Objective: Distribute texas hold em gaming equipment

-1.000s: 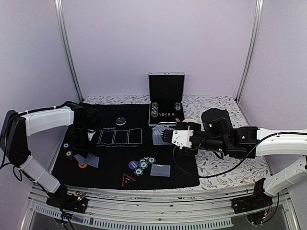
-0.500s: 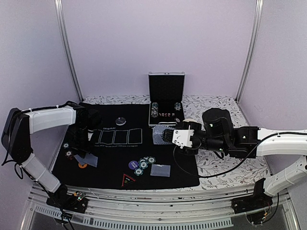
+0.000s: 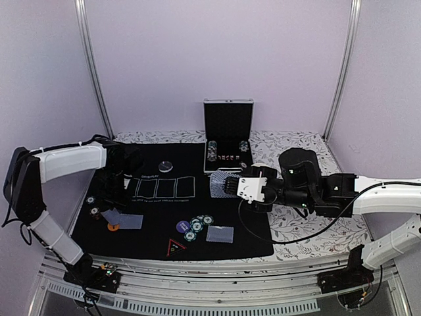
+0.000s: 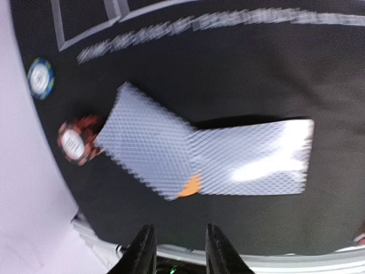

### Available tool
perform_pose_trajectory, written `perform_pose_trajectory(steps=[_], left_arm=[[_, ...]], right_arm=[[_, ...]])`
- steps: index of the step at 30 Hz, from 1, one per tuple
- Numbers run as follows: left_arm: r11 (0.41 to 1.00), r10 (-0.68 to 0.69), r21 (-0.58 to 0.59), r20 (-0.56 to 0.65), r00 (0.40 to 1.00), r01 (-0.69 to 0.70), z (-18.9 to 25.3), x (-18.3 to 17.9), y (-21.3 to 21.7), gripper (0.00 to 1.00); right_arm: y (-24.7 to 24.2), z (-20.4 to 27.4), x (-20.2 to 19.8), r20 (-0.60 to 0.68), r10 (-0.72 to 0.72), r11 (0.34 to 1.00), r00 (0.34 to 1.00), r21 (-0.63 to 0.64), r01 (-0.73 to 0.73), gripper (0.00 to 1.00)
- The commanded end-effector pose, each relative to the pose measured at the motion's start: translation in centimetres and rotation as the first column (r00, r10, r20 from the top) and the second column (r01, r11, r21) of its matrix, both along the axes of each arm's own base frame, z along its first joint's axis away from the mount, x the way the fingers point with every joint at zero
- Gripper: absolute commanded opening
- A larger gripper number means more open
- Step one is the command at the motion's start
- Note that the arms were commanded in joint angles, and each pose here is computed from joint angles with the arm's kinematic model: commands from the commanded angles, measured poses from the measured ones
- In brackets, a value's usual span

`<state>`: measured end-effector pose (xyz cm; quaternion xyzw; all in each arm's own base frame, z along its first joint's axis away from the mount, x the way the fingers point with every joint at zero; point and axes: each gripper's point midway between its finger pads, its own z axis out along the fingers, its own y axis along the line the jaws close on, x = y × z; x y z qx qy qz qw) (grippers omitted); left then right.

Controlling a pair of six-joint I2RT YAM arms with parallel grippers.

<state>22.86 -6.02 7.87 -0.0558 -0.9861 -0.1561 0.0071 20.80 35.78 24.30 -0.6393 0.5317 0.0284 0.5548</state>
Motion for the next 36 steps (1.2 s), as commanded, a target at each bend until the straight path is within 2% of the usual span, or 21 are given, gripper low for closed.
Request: perform_pose_trajectory(steps=[1, 4, 13, 26, 36], left_arm=[[0.962, -0.172, -0.195, 0.102, 0.98, 0.189, -0.6, 2.1, -7.7, 0.31], [0.951, -0.214, -0.207, 0.095, 0.972, 0.229, -2.7, 2.5, -9.5, 0.32], [0.976, -0.219, 0.0, 0.039, 0.975, 0.219, -6.5, 3.4, -6.9, 0.35], [0.955, -0.174, 0.23, -0.071, 0.982, 0.186, -5.7, -0.7, -2.6, 0.38], [0.957, -0.18, 0.217, -0.084, 0.98, 0.194, -5.2, -2.0, -2.7, 0.39]], right_arm=[[-0.3, 0.8, 0.1, 0.003, -0.007, 1.0, 1.0, 0.025, 0.007, 0.55], [-0.1, 0.7, 0.1, -0.006, -0.006, 1.0, 1.0, 0.027, 0.006, 0.55], [-0.2, 0.6, 0.1, -0.018, -0.013, 1.0, 1.0, 0.022, 0.013, 0.55], [0.2, 0.5, 0.1, -0.028, -0.007, 1.0, 1.0, 0.023, 0.008, 0.55], [0.0, 0.4, 0.1, -0.033, -0.012, 1.0, 0.999, 0.02, 0.012, 0.55]])
